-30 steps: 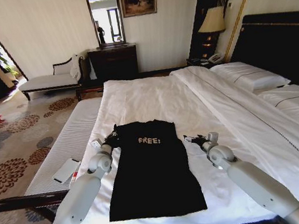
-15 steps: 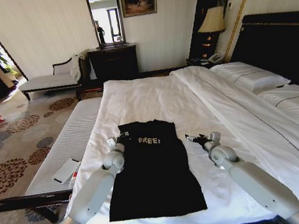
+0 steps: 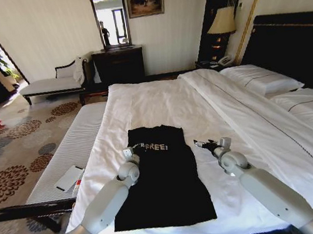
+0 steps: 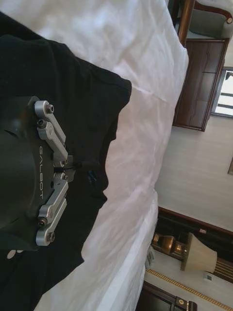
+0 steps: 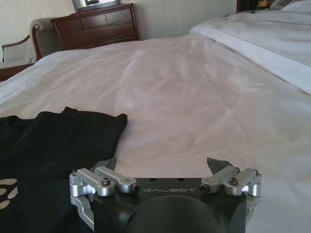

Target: Fold the clothes on the bed.

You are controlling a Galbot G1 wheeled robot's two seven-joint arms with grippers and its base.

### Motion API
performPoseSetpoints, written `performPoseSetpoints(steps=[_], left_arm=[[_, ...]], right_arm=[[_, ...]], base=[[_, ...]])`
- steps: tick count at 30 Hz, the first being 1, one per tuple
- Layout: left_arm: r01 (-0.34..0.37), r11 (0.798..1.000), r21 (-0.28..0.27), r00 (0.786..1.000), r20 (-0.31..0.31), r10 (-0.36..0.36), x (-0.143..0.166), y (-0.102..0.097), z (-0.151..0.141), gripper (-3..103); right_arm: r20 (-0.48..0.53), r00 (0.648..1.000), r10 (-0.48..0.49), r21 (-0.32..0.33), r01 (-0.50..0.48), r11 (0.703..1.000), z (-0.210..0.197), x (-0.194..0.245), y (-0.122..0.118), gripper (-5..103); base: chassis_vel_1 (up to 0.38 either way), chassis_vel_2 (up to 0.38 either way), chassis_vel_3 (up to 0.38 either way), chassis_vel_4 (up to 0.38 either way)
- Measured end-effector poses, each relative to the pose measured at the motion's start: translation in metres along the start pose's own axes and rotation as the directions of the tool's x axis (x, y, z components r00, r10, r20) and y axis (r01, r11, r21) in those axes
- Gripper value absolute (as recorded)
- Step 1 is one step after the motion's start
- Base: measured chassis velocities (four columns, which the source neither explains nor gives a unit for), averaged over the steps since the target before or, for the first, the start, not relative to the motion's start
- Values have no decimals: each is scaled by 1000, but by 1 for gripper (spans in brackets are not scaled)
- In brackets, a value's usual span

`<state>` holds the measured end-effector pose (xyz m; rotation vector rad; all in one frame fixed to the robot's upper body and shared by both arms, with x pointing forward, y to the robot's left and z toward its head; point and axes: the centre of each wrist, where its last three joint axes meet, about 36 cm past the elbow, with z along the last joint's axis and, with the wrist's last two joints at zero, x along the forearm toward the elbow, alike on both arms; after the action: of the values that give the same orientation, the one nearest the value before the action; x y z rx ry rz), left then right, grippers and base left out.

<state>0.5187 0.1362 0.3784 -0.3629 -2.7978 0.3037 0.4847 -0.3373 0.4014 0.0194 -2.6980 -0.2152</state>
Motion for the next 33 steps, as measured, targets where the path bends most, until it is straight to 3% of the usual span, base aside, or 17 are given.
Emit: performPoseSetpoints(steps=[6, 10, 12, 15, 21, 23, 25, 27, 31, 33], left_arm=[[15, 1000, 2, 1000, -23, -15, -3, 0, 10, -2], [31, 1000, -3, 999, -24, -31, 3, 8, 8, 20], [33, 999, -1, 999, -18, -33, 5, 10, 5, 20], [42, 999, 13, 999, 12, -42, 11, 16, -10, 36], [50, 998, 27, 998, 40, -51, 15, 24, -32, 52], [60, 998, 27, 997, 45, -61, 15, 28, -36, 62], [78, 996, 38, 995, 52, -80, 13, 36, -43, 74], [86, 995, 46, 995, 53, -88, 12, 40, -46, 74], [119, 991, 63, 991, 49, -122, 3, 58, -53, 95], [127, 990, 63, 990, 48, -131, 2, 63, -53, 95]], right_arm=[[-2, 1000, 0, -3, 0, 1000, 3, 0, -1, 100], [0, 1000, -3, -3, 3, 1000, 3, 0, -2, 100], [3, 1000, -4, -3, 4, 1000, 2, 0, -1, 100], [15, 1000, -8, -3, 8, 1000, -4, -2, 0, 100], [34, 999, -24, 2, 24, 1000, -14, -5, 3, 100], [42, 999, -31, 5, 31, 1000, -18, -7, 4, 100], [53, 998, -43, 16, 43, 999, -23, -11, 5, 100], [61, 997, -49, 29, 47, 998, -24, -14, 5, 100], [91, 994, -65, 91, 57, 994, -22, -23, 7, 100], [95, 993, -71, 90, 62, 994, -22, -25, 9, 100]], base=[[0, 0, 0, 0], [0, 0, 0, 0], [0, 0, 0, 0], [0, 0, 0, 0], [0, 0, 0, 0], [0, 0, 0, 0], [0, 0, 0, 0], [0, 0, 0, 0], [0, 0, 0, 0], [0, 0, 0, 0]])
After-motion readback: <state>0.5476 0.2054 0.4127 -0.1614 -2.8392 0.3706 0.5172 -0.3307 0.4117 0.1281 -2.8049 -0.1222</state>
